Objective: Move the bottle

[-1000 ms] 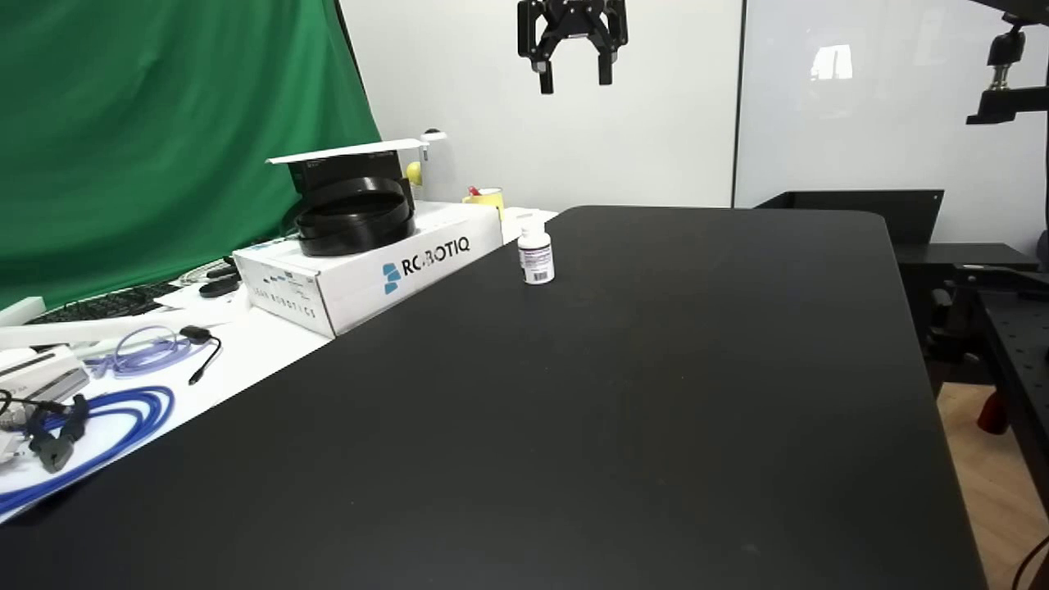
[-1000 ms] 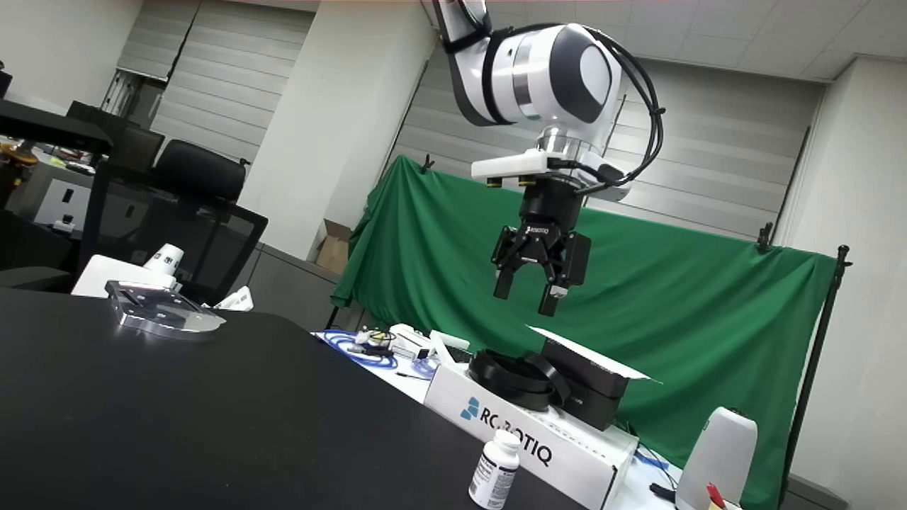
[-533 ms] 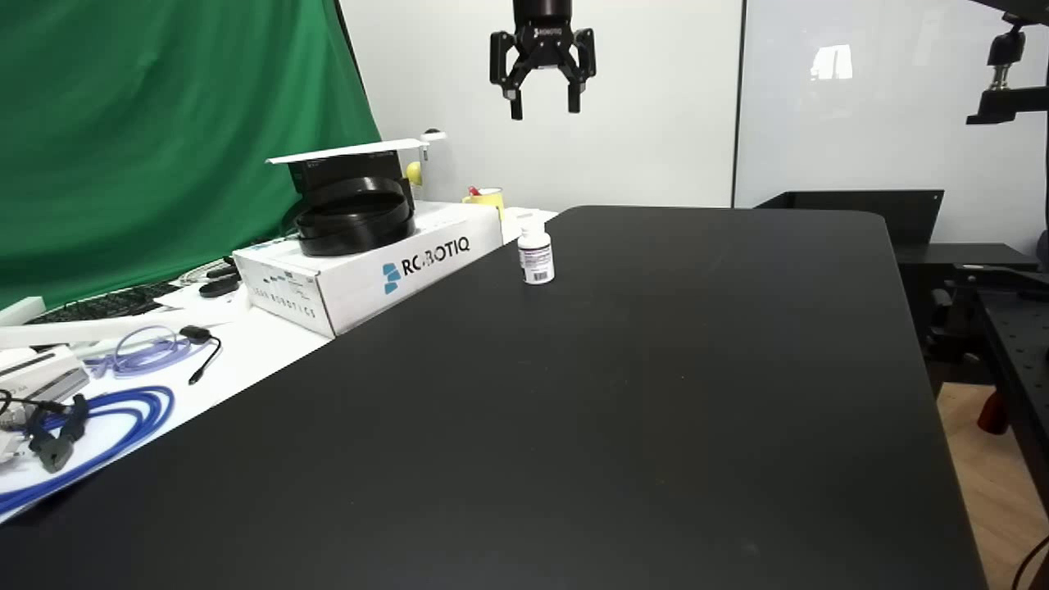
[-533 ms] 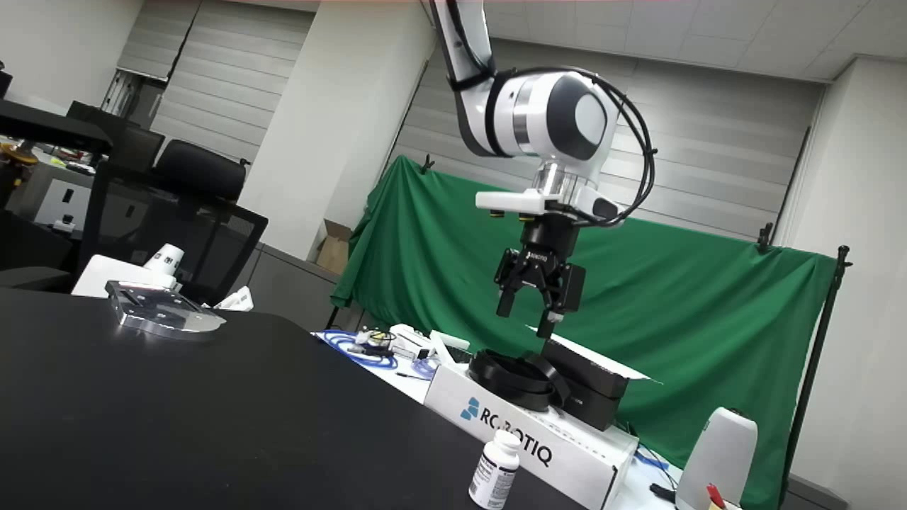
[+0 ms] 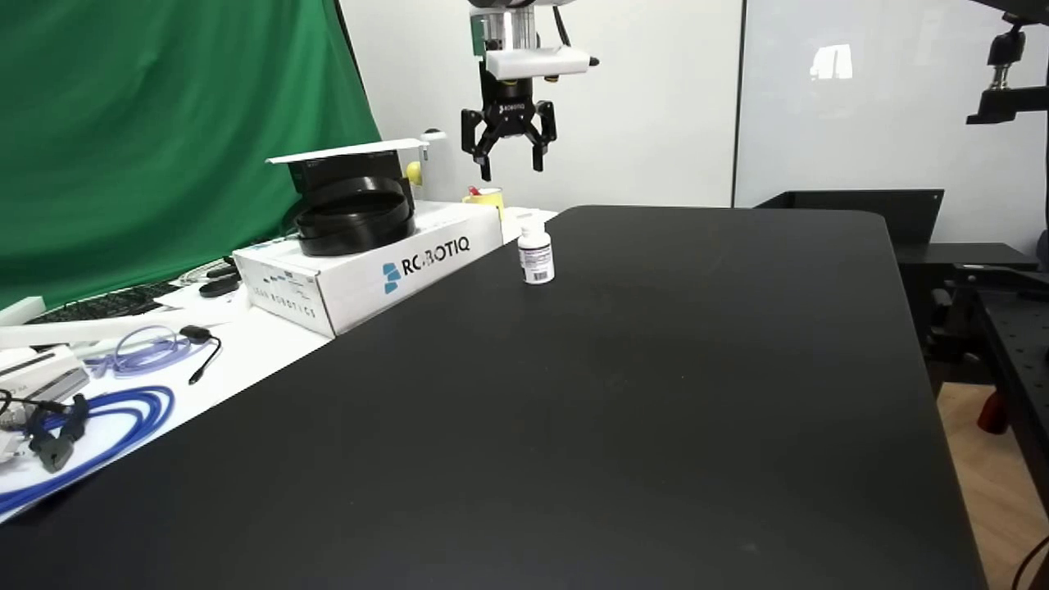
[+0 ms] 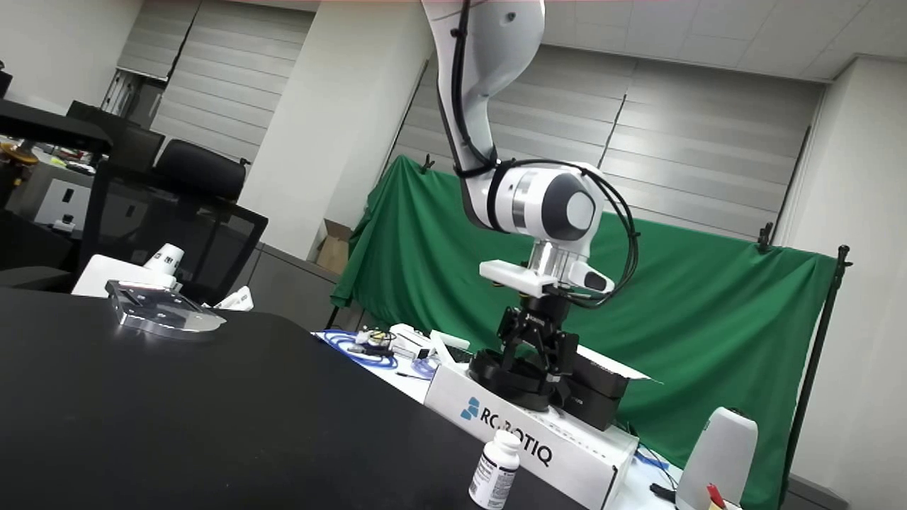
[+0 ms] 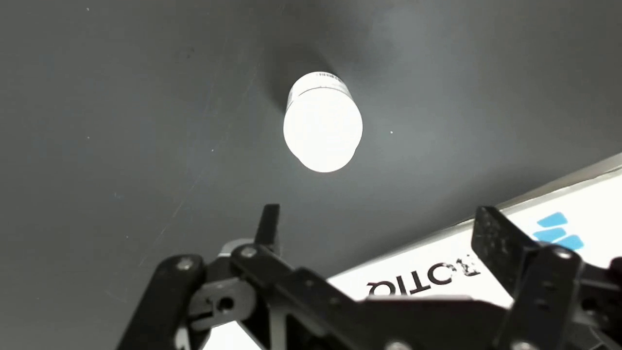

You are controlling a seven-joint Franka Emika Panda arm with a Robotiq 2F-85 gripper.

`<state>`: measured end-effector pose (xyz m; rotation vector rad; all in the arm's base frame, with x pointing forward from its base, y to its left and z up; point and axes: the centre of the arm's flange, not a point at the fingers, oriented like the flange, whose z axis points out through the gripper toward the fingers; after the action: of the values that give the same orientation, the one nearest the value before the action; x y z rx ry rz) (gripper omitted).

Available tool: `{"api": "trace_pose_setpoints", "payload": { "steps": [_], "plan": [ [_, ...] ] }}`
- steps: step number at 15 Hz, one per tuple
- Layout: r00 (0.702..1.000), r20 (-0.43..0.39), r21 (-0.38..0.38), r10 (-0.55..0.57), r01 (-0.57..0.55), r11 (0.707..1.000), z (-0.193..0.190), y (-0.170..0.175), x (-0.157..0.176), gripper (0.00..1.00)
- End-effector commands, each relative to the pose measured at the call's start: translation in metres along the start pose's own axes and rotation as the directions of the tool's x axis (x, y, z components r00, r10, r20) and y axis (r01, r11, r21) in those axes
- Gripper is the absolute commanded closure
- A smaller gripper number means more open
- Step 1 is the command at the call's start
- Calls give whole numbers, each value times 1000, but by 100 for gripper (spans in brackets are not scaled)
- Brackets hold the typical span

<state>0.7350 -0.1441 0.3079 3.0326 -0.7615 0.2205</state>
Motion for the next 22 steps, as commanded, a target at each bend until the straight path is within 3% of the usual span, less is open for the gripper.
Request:
{"api": "trace_pose_setpoints", "payload": {
  "steps": [1, 8, 15, 16, 18, 22],
  "plan": [
    [999, 34, -21, 21, -20, 1000, 21, 0, 37, 0],
    [992, 123, -51, 29, -23, 998, 59, 19, 14, 0],
    [993, 118, -18, -18, 20, 1000, 78, 7, 0, 0],
    [993, 112, -17, -23, 25, 1000, 81, 6, -1, 25],
    [994, 105, -14, -33, 35, 999, 84, 3, -2, 32],
    [995, 94, -23, -45, 47, 999, 89, 3, -2, 61]
  ]
}}
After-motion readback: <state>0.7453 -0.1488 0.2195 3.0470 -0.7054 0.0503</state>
